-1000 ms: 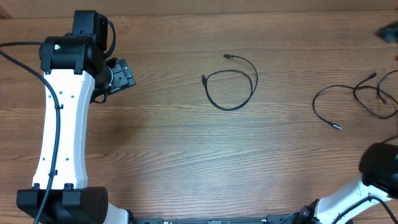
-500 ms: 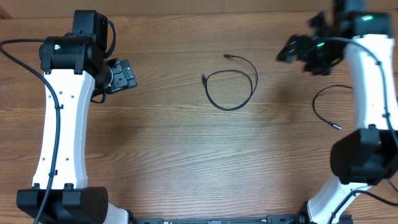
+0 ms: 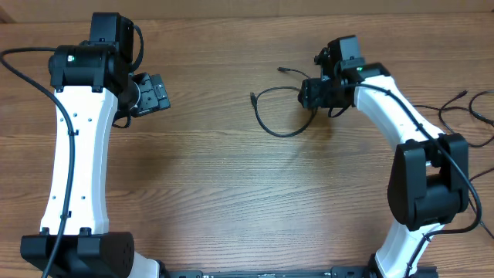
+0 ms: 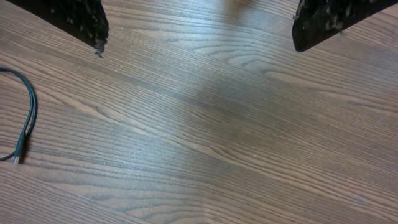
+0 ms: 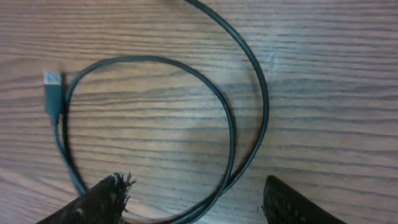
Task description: Untangle cables
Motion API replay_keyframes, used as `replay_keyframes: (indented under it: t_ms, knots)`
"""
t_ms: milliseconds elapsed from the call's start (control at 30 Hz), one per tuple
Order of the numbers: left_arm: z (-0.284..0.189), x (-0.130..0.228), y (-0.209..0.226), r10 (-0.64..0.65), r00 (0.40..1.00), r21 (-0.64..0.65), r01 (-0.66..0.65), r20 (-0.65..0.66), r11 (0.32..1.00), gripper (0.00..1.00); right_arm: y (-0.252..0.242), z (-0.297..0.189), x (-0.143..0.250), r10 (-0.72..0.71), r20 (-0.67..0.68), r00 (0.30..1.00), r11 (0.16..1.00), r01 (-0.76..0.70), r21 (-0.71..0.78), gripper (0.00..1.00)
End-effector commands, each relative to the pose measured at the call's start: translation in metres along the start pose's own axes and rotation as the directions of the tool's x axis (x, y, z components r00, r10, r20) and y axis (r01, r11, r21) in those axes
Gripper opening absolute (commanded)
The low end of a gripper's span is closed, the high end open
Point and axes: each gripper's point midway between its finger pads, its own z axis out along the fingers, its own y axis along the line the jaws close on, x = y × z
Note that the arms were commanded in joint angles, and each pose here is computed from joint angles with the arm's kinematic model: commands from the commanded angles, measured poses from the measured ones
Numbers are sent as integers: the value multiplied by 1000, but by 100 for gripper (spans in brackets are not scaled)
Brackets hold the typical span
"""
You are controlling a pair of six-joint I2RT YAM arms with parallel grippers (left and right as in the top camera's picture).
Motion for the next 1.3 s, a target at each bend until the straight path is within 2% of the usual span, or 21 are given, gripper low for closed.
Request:
replay_keyframes:
  t_ms: [0, 333, 467, 600, 700, 833, 1033, 1200, 1267]
  knots:
    - [0, 1, -3, 13, 1000, 15, -13, -6, 1000, 94, -2, 24, 9, -16, -7, 1000, 1000, 16, 17, 68]
    - [0, 1, -3, 13, 1000, 15, -13, -6, 1000, 94, -4, 50, 15, -21, -23, 1000, 1000, 21, 13, 68]
    - [0, 1, -3, 13, 1000, 15, -13, -6, 1000, 94, 3, 57, 23, -20, -51, 998, 999, 18, -31, 68]
    - [0, 1, -3, 13, 1000, 15, -12, -5, 1000, 94, 15, 58, 27, -25, -67, 997, 996, 19, -84, 62]
    - [0, 1, -3, 13, 1000, 15, -12, -5, 1000, 94, 31, 57, 40, -32, -117, 993, 989, 15, -144, 61]
    - [0, 1, -3, 13, 1000, 15, -13, -7, 1000, 94, 40, 55, 62, -44, -201, 979, 989, 15, -144, 59]
    - [0, 1, -3, 13, 1000, 15, -13, -6, 1000, 94, 52, 53, 85, 31, -289, 957, 991, -66, -114, 38]
    - [0, 2, -3, 13, 1000, 15, -13, -8, 1000, 94, 51, 57, 81, 189, -266, 945, 979, -201, -18, 30]
    - [0, 2, -2, 13, 1000, 14, -13, -9, 1000, 93, 51, 59, 77, 246, -243, 938, 968, -251, 9, 23]
